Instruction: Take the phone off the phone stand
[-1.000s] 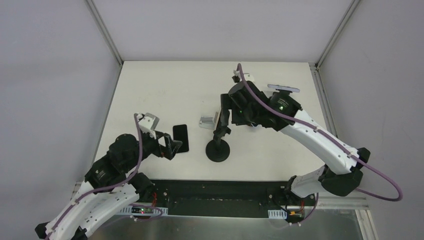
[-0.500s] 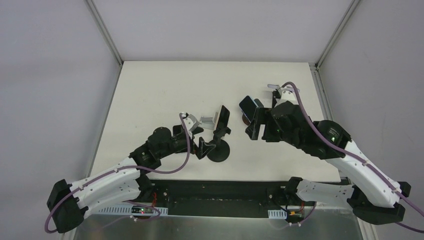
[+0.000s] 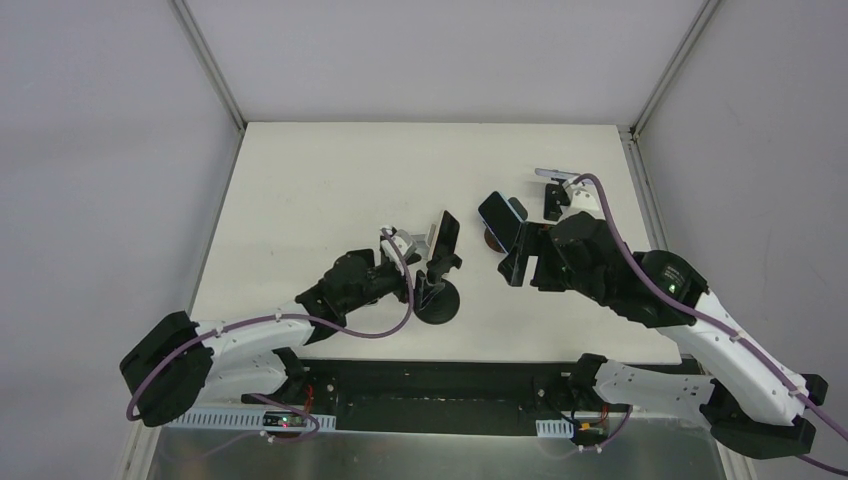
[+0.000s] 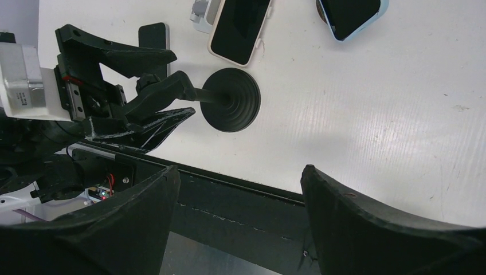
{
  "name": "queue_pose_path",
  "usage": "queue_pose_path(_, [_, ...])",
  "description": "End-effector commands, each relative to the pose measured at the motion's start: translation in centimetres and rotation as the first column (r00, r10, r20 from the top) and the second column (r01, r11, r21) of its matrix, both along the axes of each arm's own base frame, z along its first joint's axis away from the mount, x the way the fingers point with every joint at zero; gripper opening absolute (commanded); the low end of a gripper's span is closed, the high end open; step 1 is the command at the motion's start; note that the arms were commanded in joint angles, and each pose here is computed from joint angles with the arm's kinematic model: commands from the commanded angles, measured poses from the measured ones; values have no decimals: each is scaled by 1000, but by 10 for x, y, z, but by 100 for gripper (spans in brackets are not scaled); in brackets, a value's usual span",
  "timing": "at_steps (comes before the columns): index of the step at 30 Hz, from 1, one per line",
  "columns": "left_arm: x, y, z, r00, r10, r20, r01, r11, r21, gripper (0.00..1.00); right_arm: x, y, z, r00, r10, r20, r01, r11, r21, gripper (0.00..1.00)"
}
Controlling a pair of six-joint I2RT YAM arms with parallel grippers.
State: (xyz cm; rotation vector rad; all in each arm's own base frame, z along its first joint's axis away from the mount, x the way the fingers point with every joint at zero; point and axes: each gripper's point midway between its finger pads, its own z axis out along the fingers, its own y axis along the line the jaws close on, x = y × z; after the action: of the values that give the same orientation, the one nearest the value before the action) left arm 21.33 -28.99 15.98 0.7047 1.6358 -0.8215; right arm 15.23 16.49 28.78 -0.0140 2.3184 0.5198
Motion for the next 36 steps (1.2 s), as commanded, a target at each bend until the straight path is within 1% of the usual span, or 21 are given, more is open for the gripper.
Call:
queue_pose_path(1, [11, -12, 20, 998, 20, 67, -15, 997, -76, 86, 2, 2, 1, 1000, -15, 4, 15, 1000, 23, 80])
queue_pose_path(6, [18, -17, 16, 997, 34, 67, -29, 996, -84, 72, 1, 1, -1, 1000, -16, 3, 16, 1000, 25, 80])
queue_pose_path(9, [20, -21, 14, 997, 30, 65, -24, 996, -86, 66, 1, 1, -1, 1000, -18, 3, 18, 999, 27, 80])
queue_pose_path(21, [22, -32, 26, 997, 15, 76, -2, 985, -171, 63, 1, 2, -3, 1000, -14, -3, 14, 999, 33, 80])
queue_pose_path(24, [24, -33, 30, 997, 20, 79, -5, 983, -185, 60, 0, 2, -4, 1000, -15, -7, 15, 999, 33, 80])
queue_pose_path(26, [25, -34, 32, 997, 19, 80, -4, 982, -188, 55, 0, 2, -5, 1000, -15, -9, 16, 999, 34, 80])
queue_pose_path(30, [23, -38, 37, 997, 3, 82, 13, 980, -198, 41, 0, 1, -5, 1000, -18, -9, 19, 999, 36, 80])
queue_pose_path(32, [21, -39, 40, 996, -12, 84, 30, 978, -208, 38, 0, 0, -6, 1000, -19, -9, 20, 999, 34, 80])
queue_pose_path(33, [19, -40, 43, 996, -24, 88, 43, 976, -213, 34, 0, 0, -7, 1000, -20, -9, 21, 999, 33, 80])
queue_pose_path(36, [15, -41, 55, 994, -41, 104, 65, 970, -235, 15, -1, 0, -7, 1000, -22, -10, 22, 999, 36, 80])
